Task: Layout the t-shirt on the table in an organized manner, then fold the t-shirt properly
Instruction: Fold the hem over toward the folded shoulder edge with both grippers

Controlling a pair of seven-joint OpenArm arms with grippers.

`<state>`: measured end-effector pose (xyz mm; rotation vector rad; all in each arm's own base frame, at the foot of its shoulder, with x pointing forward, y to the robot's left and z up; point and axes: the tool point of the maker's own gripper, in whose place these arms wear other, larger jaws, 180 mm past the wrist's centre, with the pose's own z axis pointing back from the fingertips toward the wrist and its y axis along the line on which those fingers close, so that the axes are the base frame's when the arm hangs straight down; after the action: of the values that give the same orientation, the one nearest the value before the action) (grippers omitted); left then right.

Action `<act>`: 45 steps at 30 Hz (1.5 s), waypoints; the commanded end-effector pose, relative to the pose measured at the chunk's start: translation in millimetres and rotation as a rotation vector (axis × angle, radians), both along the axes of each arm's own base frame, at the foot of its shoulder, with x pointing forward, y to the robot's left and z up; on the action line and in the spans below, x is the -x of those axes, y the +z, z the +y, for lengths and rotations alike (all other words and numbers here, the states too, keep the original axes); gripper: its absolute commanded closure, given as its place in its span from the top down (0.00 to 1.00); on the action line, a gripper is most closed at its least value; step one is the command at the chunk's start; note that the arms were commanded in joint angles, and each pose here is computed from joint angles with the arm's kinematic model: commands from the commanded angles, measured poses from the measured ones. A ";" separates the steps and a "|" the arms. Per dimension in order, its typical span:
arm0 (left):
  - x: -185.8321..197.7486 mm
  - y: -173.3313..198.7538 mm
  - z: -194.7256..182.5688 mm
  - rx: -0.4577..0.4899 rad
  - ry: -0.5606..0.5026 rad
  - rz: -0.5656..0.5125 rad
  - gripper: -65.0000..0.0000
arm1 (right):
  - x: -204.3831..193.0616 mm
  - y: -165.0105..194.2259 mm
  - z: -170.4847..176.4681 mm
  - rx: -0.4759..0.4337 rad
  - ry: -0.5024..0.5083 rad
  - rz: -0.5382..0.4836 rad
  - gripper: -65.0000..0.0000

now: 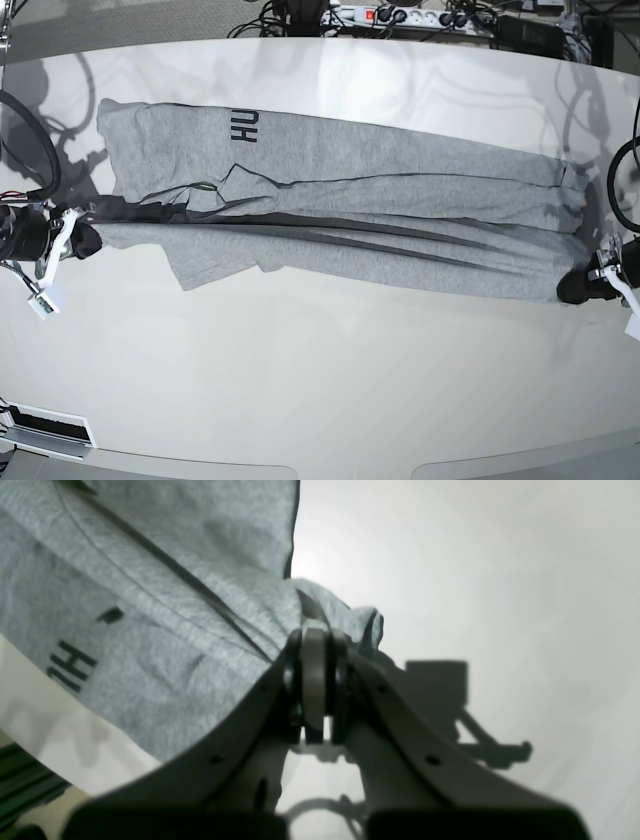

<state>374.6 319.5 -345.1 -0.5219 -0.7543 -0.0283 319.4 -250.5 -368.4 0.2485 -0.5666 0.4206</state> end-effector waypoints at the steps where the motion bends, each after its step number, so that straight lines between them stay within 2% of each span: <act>1: -13.1 25.9 11.7 -0.015 0.014 -0.074 0.00 | -15.9 21.1 -8.7 0.013 -0.011 -0.063 0.00; 12: -13.3 26.1 12.0 -0.017 0.014 -0.074 0.00 | -44.2 45.9 -15.5 -0.006 -0.110 -0.137 0.00; 20: -10.6 23.5 11.2 -0.019 0.005 -0.055 0.00 | -47.2 47.3 -18.4 -0.011 -0.146 -0.142 0.00; 22: -5.7 20.3 8.2 -0.010 -0.013 -0.023 0.00 | -45.6 46.6 -16.8 -0.008 -0.125 -0.139 0.00; 28: 16.8 7.8 -0.8 0.017 -0.081 0.095 0.00 | -21.4 36.5 1.7 -0.013 0.062 -0.049 0.00; 34: 59.8 -23.2 14.1 -0.057 -0.119 0.244 0.00 | -2.9 20.5 0.0 0.009 0.085 0.022 0.00; 37: 77.9 -40.8 10.1 -0.057 -0.133 0.296 0.00 | 5.5 12.2 1.8 0.003 0.086 0.046 0.00; 41: 80.3 -50.3 10.7 -0.046 -0.087 0.249 0.00 | 12.4 5.7 2.2 -0.001 0.084 0.059 0.00; 45: 70.6 -49.6 19.4 -0.094 -0.056 0.184 0.00 | 12.2 5.4 -1.3 0.017 0.083 0.062 0.00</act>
<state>291.3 327.4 -413.4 -0.4664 -0.5033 -0.0567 295.5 -243.3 -379.1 0.2948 -0.4470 0.4823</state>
